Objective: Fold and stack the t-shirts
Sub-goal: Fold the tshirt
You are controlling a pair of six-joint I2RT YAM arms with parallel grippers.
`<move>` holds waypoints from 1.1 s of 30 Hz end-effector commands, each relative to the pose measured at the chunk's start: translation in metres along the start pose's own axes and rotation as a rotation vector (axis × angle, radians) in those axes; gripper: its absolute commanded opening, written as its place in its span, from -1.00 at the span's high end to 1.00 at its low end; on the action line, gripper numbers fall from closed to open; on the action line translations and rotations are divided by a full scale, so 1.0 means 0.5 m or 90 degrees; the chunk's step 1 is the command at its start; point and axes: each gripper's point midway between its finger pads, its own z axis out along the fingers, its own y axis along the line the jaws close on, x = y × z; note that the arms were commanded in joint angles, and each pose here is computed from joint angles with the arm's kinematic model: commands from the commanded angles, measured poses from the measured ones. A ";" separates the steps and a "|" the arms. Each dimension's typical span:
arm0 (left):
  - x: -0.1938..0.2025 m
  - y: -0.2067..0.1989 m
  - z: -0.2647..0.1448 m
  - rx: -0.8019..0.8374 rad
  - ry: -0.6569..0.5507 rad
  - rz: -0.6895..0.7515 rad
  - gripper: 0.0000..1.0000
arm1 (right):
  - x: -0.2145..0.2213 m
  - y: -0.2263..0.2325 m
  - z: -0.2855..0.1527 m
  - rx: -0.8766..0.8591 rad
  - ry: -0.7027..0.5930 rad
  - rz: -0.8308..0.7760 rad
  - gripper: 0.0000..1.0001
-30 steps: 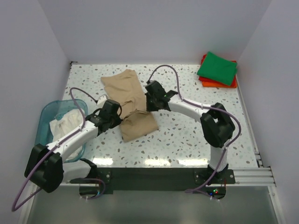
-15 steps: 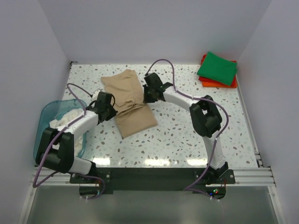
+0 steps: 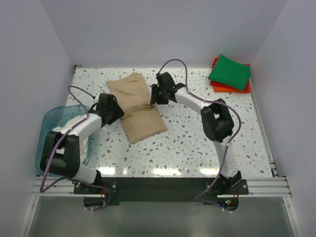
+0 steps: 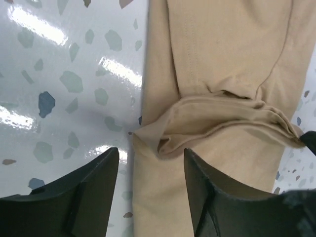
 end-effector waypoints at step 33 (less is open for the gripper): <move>-0.018 -0.069 0.128 -0.013 -0.018 0.021 0.88 | 0.050 -0.025 0.065 0.029 0.015 -0.079 0.20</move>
